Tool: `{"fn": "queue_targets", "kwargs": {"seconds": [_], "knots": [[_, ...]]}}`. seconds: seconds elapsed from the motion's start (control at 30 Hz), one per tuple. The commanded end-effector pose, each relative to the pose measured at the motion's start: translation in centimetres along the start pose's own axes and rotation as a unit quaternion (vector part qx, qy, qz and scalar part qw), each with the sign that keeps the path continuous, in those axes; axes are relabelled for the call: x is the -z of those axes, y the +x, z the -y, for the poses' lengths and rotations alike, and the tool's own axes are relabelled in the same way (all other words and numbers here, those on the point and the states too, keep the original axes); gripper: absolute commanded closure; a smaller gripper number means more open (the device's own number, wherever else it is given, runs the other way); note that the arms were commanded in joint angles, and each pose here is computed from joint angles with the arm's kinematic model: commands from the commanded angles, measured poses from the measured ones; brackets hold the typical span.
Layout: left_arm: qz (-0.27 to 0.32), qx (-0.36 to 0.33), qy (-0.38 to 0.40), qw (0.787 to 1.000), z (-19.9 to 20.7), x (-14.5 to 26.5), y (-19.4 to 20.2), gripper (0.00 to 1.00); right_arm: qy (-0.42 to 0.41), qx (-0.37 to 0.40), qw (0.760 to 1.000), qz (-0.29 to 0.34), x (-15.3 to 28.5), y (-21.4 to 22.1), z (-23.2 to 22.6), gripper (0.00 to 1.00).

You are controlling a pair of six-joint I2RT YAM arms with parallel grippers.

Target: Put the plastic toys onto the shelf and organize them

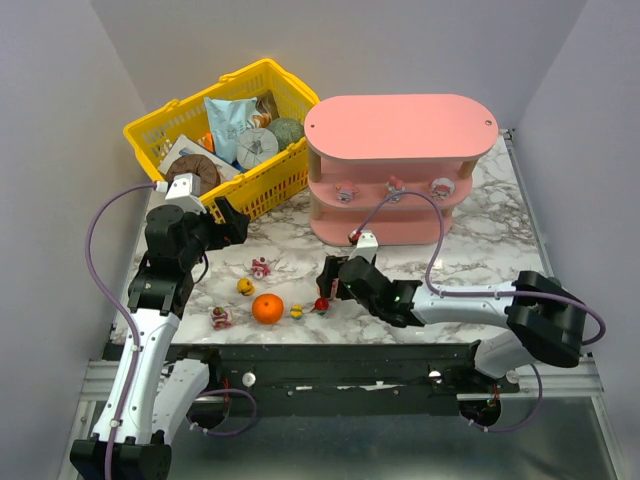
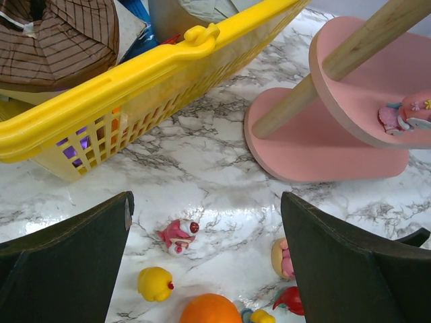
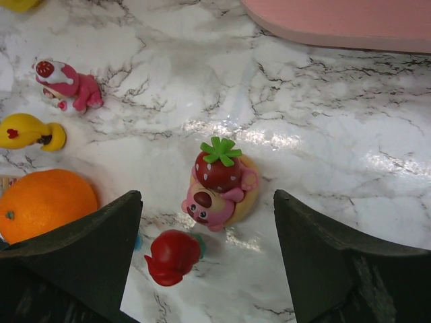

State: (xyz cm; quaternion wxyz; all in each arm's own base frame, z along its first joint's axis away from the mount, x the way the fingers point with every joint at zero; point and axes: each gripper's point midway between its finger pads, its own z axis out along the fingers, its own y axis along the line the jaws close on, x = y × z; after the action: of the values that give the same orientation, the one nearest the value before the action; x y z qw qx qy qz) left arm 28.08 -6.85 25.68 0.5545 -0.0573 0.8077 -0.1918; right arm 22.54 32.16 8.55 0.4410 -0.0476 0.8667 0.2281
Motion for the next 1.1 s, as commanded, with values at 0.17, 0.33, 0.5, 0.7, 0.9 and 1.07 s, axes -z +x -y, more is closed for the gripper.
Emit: {"fn": "queue_targets", "kwargs": {"seconds": [0.17,0.33,0.5,0.7,0.9,1.07], "knots": [[0.005,0.004,0.015,1.000,0.5,0.1,-0.1,0.01,0.052,-0.025,0.998,0.019,-2.2,0.4,-0.2,0.15],[0.007,0.003,0.014,1.000,0.4,0.2,-0.2,0.01,0.063,-0.013,0.998,0.004,-3.2,1.6,-0.3,0.16],[0.007,0.003,0.014,1.000,0.4,0.2,-0.2,0.01,0.072,-0.004,0.997,-0.005,-3.7,2.4,-0.1,0.20],[0.008,0.002,0.014,1.000,0.4,0.2,-0.3,0.01,0.097,0.004,0.995,-0.013,-3.8,3.1,1.1,0.39],[0.008,0.002,0.013,1.000,0.4,0.2,-0.2,0.01,0.124,0.001,0.992,-0.014,-3.0,3.5,2.8,0.51],[0.008,0.002,0.013,1.000,0.4,0.2,-0.2,0.01,0.157,-0.004,0.988,-0.006,-1.2,3.8,5.6,0.55]]}}
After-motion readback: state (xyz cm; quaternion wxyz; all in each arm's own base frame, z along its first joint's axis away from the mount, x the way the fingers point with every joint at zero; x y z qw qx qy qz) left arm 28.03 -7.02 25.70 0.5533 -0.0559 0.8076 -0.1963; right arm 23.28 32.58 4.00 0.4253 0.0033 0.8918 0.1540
